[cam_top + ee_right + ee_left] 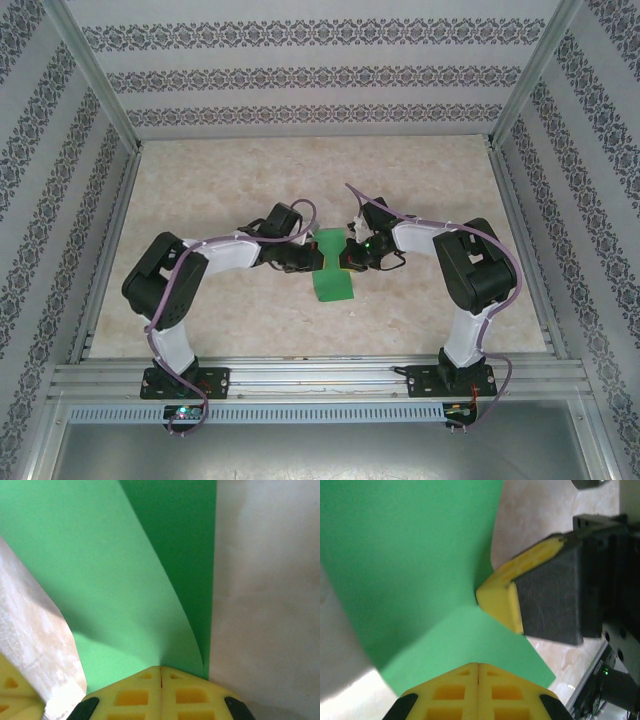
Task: Fold a paper plane with a square sheet of paper (fold left side to right side)
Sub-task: Hold the square sheet of paper at the center of the table, then first fold the square sheet of paper in half at the center of the table.
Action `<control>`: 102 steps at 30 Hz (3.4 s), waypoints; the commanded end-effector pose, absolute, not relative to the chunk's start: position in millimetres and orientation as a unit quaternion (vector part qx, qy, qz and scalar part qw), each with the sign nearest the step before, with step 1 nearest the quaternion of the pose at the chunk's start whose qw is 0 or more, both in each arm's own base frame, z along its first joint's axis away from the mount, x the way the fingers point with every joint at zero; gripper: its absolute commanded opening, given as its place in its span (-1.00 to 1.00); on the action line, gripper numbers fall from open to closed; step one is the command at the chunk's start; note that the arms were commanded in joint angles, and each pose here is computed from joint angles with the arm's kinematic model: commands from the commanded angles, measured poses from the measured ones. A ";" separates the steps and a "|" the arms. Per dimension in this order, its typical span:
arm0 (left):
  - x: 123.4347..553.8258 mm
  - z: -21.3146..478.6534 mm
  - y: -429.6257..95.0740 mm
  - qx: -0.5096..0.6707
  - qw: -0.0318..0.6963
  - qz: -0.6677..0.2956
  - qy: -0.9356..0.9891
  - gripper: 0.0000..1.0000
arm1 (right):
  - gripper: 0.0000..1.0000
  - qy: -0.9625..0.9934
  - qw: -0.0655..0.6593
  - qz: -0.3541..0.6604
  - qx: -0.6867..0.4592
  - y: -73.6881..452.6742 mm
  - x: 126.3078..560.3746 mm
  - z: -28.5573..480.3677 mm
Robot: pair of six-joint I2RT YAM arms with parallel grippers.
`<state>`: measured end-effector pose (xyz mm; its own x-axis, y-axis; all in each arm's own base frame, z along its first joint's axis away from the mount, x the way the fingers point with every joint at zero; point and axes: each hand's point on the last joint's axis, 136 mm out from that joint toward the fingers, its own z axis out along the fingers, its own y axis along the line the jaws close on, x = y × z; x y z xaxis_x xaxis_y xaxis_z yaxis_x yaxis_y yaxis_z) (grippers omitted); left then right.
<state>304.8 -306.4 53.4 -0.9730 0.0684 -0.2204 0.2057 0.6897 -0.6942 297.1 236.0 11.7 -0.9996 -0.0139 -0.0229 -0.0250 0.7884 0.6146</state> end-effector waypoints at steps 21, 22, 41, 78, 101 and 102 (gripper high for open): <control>271.0 -17.4 -294.7 0.056 0.005 -0.319 0.946 -1.00 | -1.00 0.941 0.036 0.335 -0.001 235.4 295.3 26.3; 270.8 -18.7 -294.2 0.055 0.004 -0.319 0.946 -1.00 | -1.00 0.937 0.045 0.347 -0.002 238.4 298.8 33.2; 268.6 -18.7 -294.2 0.060 -0.002 -0.317 0.946 -1.00 | -1.00 0.916 0.059 0.397 -0.012 276.7 338.3 29.8; 165.7 -18.4 -256.8 0.045 -0.064 -0.305 0.949 -1.00 | -1.00 0.966 0.006 0.256 0.046 220.8 323.5 -35.1; 158.9 -8.9 -256.9 0.053 -0.059 -0.308 0.948 -1.00 | -1.00 0.965 0.002 0.260 0.030 227.6 321.0 -32.0; 162.8 -2.9 -259.2 0.055 -0.051 -0.314 0.946 -1.00 | -1.00 0.965 0.002 0.261 0.028 227.9 320.9 -31.8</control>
